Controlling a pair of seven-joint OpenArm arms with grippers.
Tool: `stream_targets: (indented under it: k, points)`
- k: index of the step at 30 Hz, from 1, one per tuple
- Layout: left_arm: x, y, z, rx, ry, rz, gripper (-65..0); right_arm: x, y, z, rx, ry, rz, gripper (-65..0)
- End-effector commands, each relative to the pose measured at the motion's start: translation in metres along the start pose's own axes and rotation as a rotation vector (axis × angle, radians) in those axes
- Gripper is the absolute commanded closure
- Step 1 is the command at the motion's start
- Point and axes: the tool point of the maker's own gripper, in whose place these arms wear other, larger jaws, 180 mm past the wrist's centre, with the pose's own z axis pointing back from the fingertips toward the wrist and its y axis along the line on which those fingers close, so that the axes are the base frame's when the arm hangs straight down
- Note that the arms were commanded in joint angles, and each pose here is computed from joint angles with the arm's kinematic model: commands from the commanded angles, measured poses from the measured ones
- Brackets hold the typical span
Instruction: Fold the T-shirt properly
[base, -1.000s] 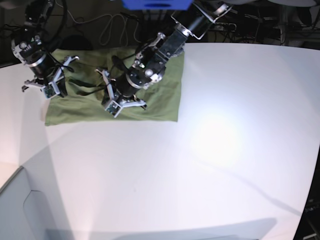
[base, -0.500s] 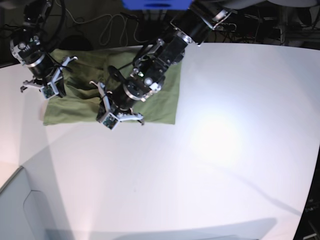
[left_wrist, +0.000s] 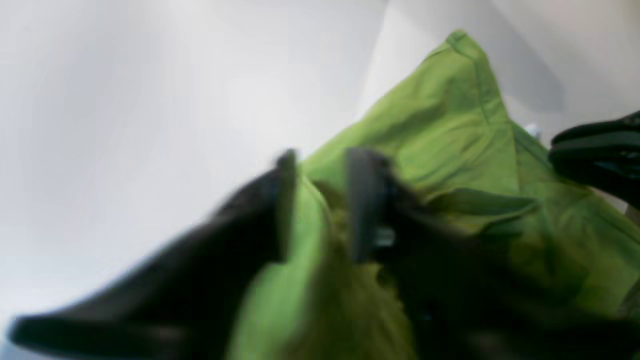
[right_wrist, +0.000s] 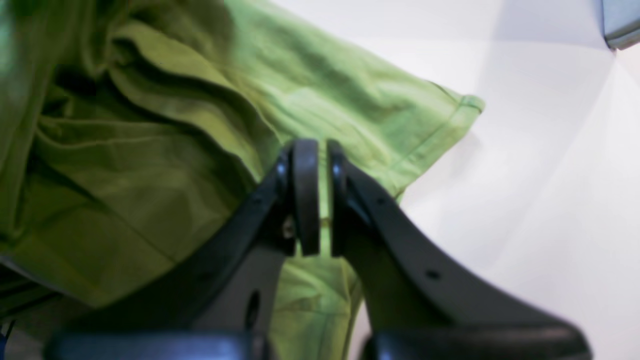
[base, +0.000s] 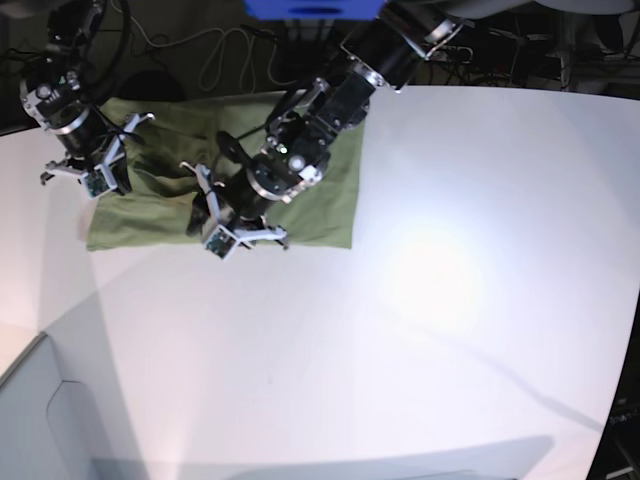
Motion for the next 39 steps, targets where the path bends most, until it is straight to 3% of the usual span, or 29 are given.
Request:
stream_targets:
  k: [1,3,8,10,15,18,21,26,39]
  points:
    - [0.023,-0.006,-0.001,-0.016,-0.066,0.003,-26.1,0.012,-0.001,0.003,0.008,-0.044,0.021,0.0]
    - [0.025,-0.007,0.0,-0.017,-0.076,0.004,-31.1,0.012,-0.001,0.003,0.008,-0.044,0.021,0.0]
    - [0.05,-0.008,0.012,-0.019,-0.148,-0.006,-30.3,0.014,-0.004,0.003,0.003,-0.048,0.025,-0.2]
    - [0.057,-0.001,0.023,-0.004,-0.173,-0.014,-30.3,0.013,-0.005,0.003,0.001,-0.038,0.029,-3.4]
    - [0.027,0.057,0.048,0.134,-0.139,0.038,-30.4,0.009,-0.023,0.008,-0.04,0.056,0.085,-23.4]
    - [-0.001,0.092,0.057,0.219,-0.084,0.086,-30.4,0.006,-0.042,0.013,-0.101,0.079,0.058,-36.5]
    - [-0.022,0.117,0.067,0.288,-0.05,0.132,-30.4,0.005,-0.052,0.014,-0.147,0.072,0.002,-44.4]
    - [-0.029,0.133,0.075,0.334,-0.042,0.159,-30.4,-0.003,-0.051,0.008,-0.145,0.077,-0.05,-46.7]
    - [-0.067,0.126,0.069,0.322,0.05,0.191,-30.2,-0.041,-0.042,-0.016,-0.08,0.148,-0.167,-46.8]
